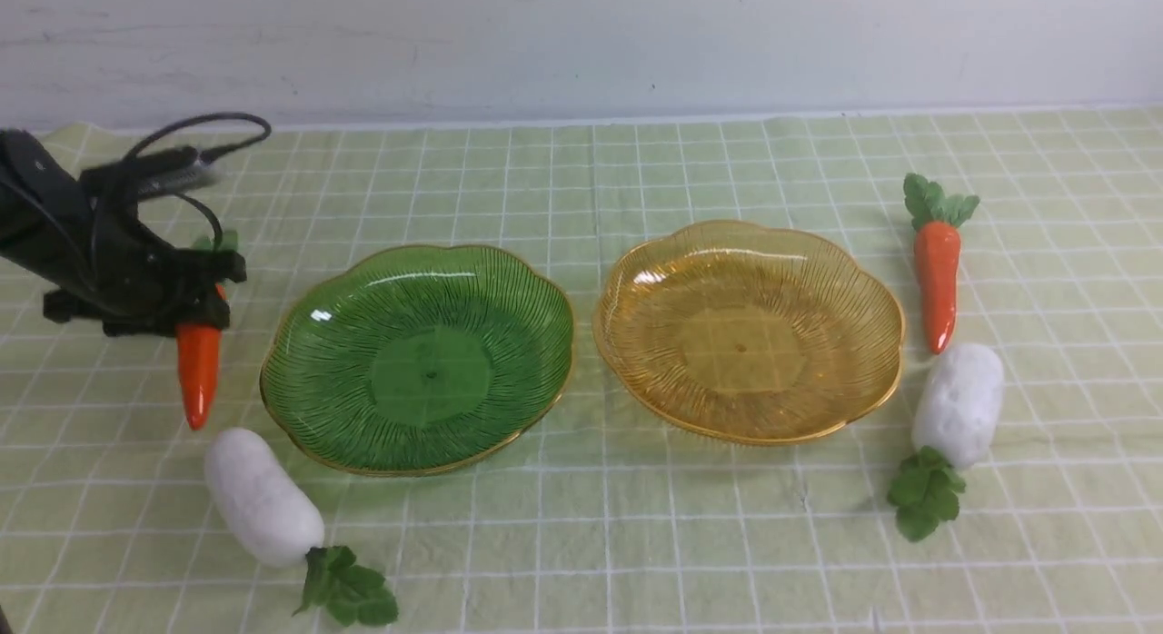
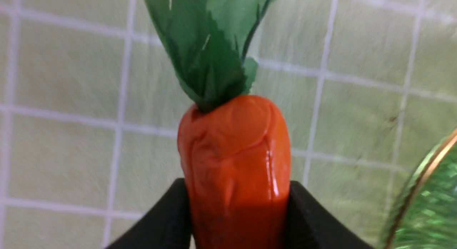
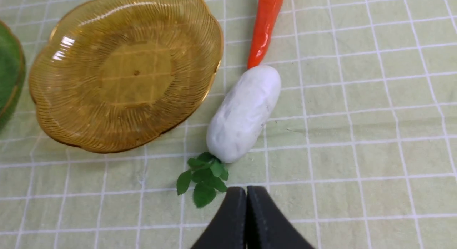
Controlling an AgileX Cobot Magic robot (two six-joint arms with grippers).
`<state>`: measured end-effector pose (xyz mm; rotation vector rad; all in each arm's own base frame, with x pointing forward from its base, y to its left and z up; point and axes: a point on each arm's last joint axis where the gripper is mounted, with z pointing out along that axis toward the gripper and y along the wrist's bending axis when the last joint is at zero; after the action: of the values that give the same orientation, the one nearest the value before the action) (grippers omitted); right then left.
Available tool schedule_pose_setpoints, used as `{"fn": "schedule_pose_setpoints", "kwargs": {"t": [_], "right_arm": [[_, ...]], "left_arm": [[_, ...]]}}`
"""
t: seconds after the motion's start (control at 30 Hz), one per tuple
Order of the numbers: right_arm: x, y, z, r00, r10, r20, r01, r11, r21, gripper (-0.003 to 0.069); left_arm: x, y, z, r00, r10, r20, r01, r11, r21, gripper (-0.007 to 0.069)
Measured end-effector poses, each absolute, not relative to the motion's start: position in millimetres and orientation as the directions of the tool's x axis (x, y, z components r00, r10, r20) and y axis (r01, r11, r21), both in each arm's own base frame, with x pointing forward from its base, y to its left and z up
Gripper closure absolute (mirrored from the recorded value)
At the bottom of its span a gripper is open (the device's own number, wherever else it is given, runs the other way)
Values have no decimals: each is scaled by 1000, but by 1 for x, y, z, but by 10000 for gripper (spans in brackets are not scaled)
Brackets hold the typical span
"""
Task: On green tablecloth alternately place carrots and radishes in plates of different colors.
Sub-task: 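Place the carrot on the yellow plate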
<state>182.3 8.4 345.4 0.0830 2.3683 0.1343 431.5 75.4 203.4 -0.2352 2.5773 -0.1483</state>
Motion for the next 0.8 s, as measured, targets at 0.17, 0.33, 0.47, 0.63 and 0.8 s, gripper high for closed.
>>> {"fn": "schedule_pose_setpoints", "kwargs": {"t": [0.17,0.33,0.47,0.63,0.8], "right_arm": [[229,9,338,-764,103,-636,36,992,117,673],[301,9,316,-786,109,-609,48,992,115,673],[356,10,288,-819,105,-564,55,993,105,654],[395,10,260,-846,106,-522,61,993,103,599],[417,10,239,-841,111,-530,65,992,105,505]], "left_arm": [[434,62,282,-715,-221,-663,-100,971,-216,342],[439,-36,326,-673,-108,-732,205,923,-325,342],[432,-133,315,-683,-13,-731,401,829,-389,342],[429,-197,276,-713,49,-699,458,788,-412,342],[432,-226,240,-731,63,-679,453,790,-414,342]]}}
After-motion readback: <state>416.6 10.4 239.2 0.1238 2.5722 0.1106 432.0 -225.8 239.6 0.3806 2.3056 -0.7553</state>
